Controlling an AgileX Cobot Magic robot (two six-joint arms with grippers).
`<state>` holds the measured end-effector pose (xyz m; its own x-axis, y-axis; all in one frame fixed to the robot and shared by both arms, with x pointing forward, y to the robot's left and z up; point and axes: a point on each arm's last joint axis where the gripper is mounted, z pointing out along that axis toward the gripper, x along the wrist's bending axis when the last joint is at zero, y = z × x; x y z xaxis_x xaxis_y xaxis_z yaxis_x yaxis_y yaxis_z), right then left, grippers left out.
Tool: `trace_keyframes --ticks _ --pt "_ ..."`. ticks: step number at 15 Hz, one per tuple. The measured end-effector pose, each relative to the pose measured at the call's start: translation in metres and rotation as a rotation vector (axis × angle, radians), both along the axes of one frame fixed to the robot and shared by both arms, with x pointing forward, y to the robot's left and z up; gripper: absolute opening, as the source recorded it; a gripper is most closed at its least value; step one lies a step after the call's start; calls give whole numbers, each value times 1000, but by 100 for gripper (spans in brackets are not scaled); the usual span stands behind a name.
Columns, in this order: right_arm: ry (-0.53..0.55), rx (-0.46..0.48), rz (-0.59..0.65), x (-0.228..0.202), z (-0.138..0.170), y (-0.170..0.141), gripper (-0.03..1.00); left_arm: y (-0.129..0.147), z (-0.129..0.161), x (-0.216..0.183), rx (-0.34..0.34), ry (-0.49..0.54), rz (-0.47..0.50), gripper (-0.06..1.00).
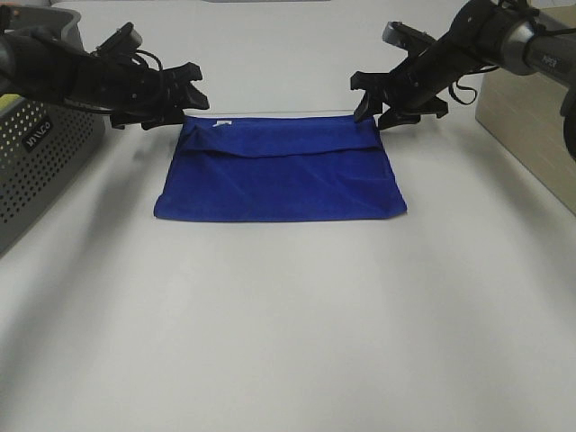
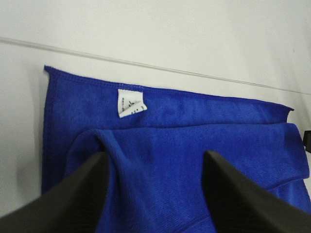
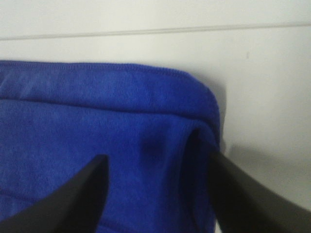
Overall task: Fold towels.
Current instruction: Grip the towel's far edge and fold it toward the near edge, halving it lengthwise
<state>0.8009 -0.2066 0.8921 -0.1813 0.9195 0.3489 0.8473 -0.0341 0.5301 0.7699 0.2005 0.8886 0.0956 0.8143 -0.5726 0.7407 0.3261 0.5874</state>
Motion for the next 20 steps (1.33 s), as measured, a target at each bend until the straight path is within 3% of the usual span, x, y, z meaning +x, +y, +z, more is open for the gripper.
trace_keyframes --ticks 1,4,7,12,16,20 --pt "54 -12 40 -6 2 1 69 1 7 0 24 -28 -24 69" --pt "121 -22 113 -19 35 2 75 6 21 -6 61 -25 -148 71" --pt "217 -17 164 -32 49 3 75 7 27 -20 54 111 -231 71" --pt "328 9 78 -40 39 -21 75 14 18 -38 111 385 -223 71" --pt "448 31 85 -68 25 -43 75 14 14 -47 106 456 -238 70" --pt "518 45 113 -82 8 -42 75 16 -17 -65 76 547 -193 69"
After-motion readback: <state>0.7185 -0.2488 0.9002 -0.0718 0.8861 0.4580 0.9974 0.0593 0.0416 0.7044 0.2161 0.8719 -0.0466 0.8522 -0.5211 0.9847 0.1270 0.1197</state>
